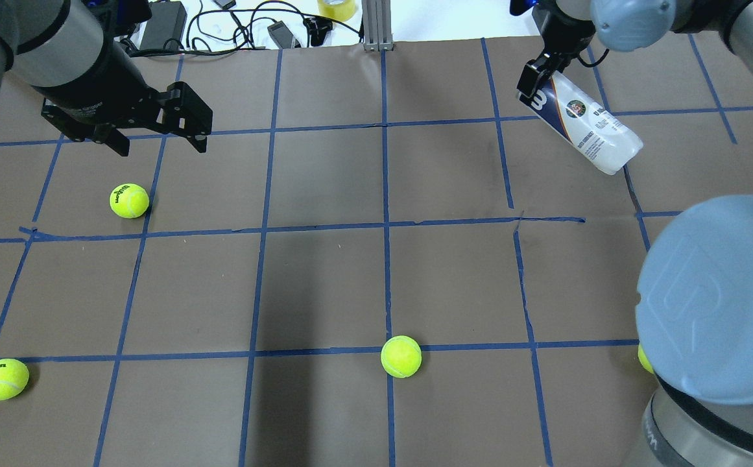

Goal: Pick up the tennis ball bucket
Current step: 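Carry the can toward the table center, tilting it sideways, right gripper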

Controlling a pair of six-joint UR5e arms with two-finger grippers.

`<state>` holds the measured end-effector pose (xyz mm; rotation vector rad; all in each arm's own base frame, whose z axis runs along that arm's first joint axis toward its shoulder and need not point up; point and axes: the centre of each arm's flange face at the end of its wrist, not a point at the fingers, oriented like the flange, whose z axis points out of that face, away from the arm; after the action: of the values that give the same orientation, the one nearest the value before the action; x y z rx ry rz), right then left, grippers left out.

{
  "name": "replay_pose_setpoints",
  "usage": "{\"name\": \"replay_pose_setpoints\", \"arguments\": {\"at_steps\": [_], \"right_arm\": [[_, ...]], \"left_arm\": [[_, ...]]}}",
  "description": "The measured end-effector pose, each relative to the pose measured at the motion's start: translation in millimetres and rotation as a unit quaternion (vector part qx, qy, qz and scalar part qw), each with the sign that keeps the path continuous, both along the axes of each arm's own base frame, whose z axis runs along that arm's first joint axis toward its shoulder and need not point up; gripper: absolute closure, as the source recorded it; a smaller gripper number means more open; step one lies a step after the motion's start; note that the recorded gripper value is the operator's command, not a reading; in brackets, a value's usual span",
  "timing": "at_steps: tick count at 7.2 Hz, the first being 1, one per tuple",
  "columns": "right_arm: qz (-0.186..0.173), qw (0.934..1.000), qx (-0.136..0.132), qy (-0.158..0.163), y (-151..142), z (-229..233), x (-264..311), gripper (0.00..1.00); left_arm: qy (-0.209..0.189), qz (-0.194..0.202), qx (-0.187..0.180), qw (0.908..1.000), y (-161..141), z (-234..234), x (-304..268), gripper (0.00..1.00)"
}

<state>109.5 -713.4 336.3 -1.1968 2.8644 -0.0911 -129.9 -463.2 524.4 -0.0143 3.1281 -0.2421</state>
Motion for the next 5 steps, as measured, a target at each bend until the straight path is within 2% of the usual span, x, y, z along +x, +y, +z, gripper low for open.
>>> {"name": "replay_pose_setpoints", "arguments": {"at_steps": [1,3,5], "right_arm": [[0.040,0.9991,-0.009,0.001,11.1,2.8,41.5,0.50],[0.113,0.9930,-0.035,0.005,35.8,-1.3,115.5,0.52],[0.202,0.9779,-0.053,0.006,57.6,-18.6,161.7,0.54]], "left_arm": [[0.000,0.000,0.000,1.0000,-0.8,-0.1,-0.1,0.00],[0.000,-0.001,0.002,1.0000,-1.4,-1.4,-1.1,0.00],[-0.002,-0.003,0.005,1.0000,-4.1,-3.8,-2.7,0.00]]}}
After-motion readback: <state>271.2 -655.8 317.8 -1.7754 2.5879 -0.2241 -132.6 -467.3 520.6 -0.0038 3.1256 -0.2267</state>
